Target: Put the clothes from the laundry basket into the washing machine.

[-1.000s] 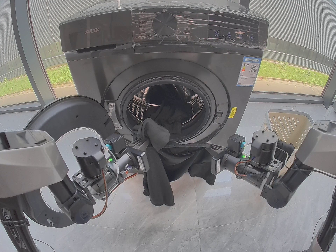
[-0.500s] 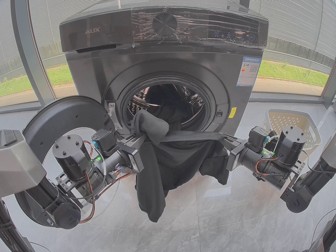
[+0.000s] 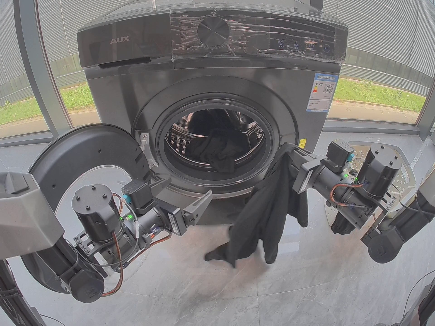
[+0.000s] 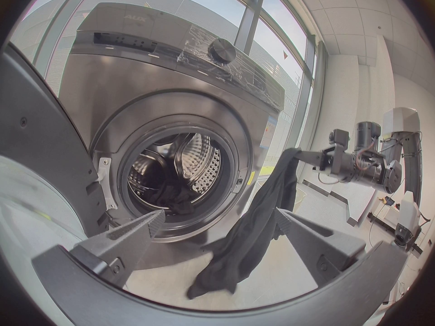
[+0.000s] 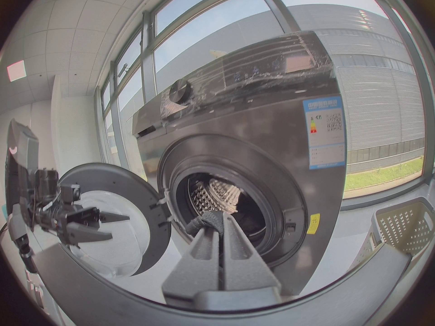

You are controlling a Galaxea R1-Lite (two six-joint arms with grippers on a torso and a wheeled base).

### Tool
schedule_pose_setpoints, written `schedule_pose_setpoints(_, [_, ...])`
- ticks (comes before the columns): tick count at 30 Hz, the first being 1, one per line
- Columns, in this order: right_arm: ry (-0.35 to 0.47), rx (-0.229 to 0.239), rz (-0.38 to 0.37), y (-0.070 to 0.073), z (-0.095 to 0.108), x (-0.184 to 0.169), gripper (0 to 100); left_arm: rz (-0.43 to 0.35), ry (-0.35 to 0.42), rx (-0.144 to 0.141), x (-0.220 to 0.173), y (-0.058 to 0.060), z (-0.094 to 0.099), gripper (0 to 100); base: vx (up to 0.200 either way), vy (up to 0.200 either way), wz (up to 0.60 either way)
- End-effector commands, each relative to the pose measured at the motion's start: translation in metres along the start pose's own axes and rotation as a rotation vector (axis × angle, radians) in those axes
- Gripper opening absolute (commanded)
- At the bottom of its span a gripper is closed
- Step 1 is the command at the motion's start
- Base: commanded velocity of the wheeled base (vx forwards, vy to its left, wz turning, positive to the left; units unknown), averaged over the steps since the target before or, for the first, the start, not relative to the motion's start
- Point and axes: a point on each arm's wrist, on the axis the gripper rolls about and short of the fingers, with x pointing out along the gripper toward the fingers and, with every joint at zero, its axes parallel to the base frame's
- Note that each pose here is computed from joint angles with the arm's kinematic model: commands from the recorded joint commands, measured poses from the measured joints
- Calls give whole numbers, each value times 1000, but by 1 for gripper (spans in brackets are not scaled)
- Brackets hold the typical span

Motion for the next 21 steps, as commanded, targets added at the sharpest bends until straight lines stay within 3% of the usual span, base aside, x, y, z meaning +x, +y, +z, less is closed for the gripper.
schedule_pose_setpoints(1, [-29, 1, -7, -2, 6, 4, 0, -1, 32, 0, 0, -1, -8, 100, 0, 0, 0])
schedule_pose_setpoints(11, [-12, 2, 2, 1, 2, 3, 0, -25, 156, 4, 8, 2, -44, 100, 0, 0, 0])
schedule_pose_setpoints(16, [-15, 2, -1, 1, 3, 3, 0, -29, 193, 45, 19, 5, -61, 100, 0, 0, 0])
schedule_pose_setpoints(21, [-19, 5, 9, 4, 4, 4, 0, -31, 229, 59, 29, 6, -80, 100, 0, 0, 0])
